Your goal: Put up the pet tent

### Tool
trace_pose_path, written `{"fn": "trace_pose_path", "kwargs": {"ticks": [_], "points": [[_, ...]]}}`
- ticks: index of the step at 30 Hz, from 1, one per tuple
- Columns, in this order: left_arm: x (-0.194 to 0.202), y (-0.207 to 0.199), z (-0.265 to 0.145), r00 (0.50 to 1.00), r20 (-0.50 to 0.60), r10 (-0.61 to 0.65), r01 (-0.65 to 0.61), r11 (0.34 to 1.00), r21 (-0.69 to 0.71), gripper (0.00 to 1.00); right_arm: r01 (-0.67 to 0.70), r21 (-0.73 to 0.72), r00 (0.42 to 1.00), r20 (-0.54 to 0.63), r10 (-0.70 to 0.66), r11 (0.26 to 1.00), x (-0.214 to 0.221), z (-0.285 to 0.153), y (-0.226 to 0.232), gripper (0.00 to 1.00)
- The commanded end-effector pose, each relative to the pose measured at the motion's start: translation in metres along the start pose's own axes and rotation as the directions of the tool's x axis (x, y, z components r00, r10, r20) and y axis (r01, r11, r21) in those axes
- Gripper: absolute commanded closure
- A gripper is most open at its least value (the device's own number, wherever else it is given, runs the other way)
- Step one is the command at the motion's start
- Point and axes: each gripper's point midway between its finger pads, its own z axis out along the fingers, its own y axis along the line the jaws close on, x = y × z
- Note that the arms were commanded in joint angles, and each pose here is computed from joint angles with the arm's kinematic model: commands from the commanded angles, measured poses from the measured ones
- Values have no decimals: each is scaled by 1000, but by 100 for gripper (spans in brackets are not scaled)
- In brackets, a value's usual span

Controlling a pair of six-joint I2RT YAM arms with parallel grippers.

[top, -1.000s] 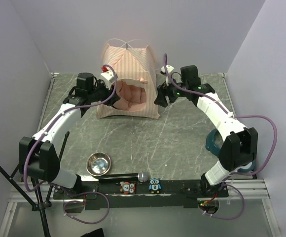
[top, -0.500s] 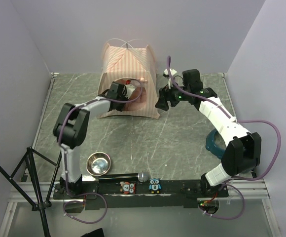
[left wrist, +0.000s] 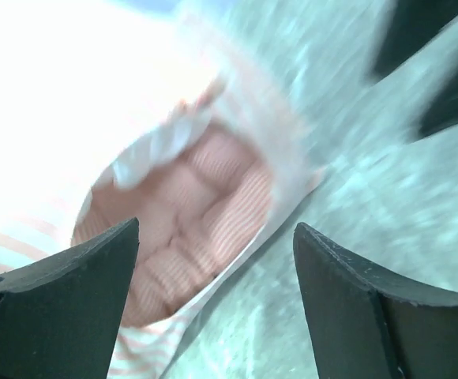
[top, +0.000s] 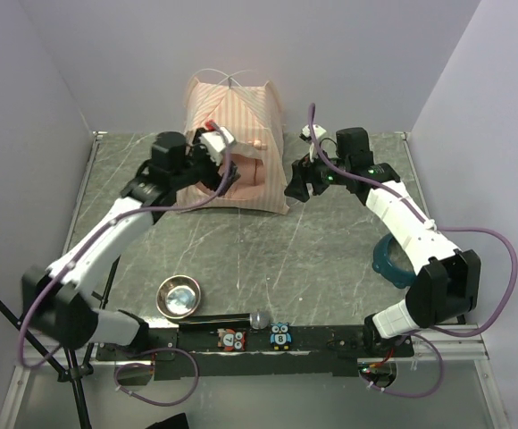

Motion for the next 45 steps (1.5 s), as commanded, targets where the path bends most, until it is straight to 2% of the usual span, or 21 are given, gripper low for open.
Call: {"fn": "trace_pose_path", "kwargs": {"ticks": [1,4,5,6,8,10,12,13,15,17,20,24,25,29,34,37,38,43,45], "points": [[-20,-18,-33,990,58,-129,121,984,129,18,16,10,998,58,-17,1000,-17,-5,-2,23],[12,2,-53,968,-96,-230,240,964,114,19,8,23,999,47,-9,1000,-19,-3,-6,23],[34,1,-64,950,-198,-242,265,959,98,18,5,30,999,45,-7,1000,-18,-3,-7,23],[52,0,-74,940,-267,-211,247,963,107,17,1,36,999,41,-2,999,-16,-1,-9,22],[76,16,-88,931,-317,-182,202,979,33,17,11,54,999,48,-14,998,-16,3,-15,22],[85,35,-97,933,-274,-234,232,972,-37,16,6,78,998,69,-11,997,-24,8,-23,22],[77,30,-95,960,-226,-167,179,983,36,16,-4,79,996,88,-2,997,-34,15,-28,22],[66,29,-89,978,-162,-133,144,988,60,8,-18,81,996,93,11,997,-36,20,-32,22],[52,33,-70,997,-15,-81,81,997,-5,5,-56,77,994,99,49,995,-41,28,-36,22],[37,34,-53,990,137,-22,29,998,-50,2,-83,75,992,99,75,994,-41,32,-38,22],[28,38,-19,961,275,-43,84,987,-139,1,-98,99,991,100,88,990,-38,33,-42,21],[42,44,31,938,330,-103,178,962,-206,0,-108,124,990,109,95,986,-36,36,-49,20],[37,54,38,925,369,-93,193,950,-245,0,-113,123,988,115,99,986,-37,38,-50,20],[44,89,75,913,397,-93,244,905,-349,0,-130,120,987,113,117,984,-38,53,-59,19],[19,120,106,880,474,8,209,890,-404,0,-139,100,987,101,129,985,-34,65,-66,19],[12,126,128,874,484,52,166,903,-397,1,-147,72,985,96,140,986,-31,74,-65,20],[7,123,132,868,493,66,144,915,-376,7,-149,66,986,92,143,987,-30,76,-66,21],[1,87,136,904,424,59,16,985,-171,71,-150,66,985,101,143,987,-34,81,-75,24],[4,69,123,944,329,5,11,999,-45,83,-142,64,984,114,134,988,-39,80,-75,25]]}}
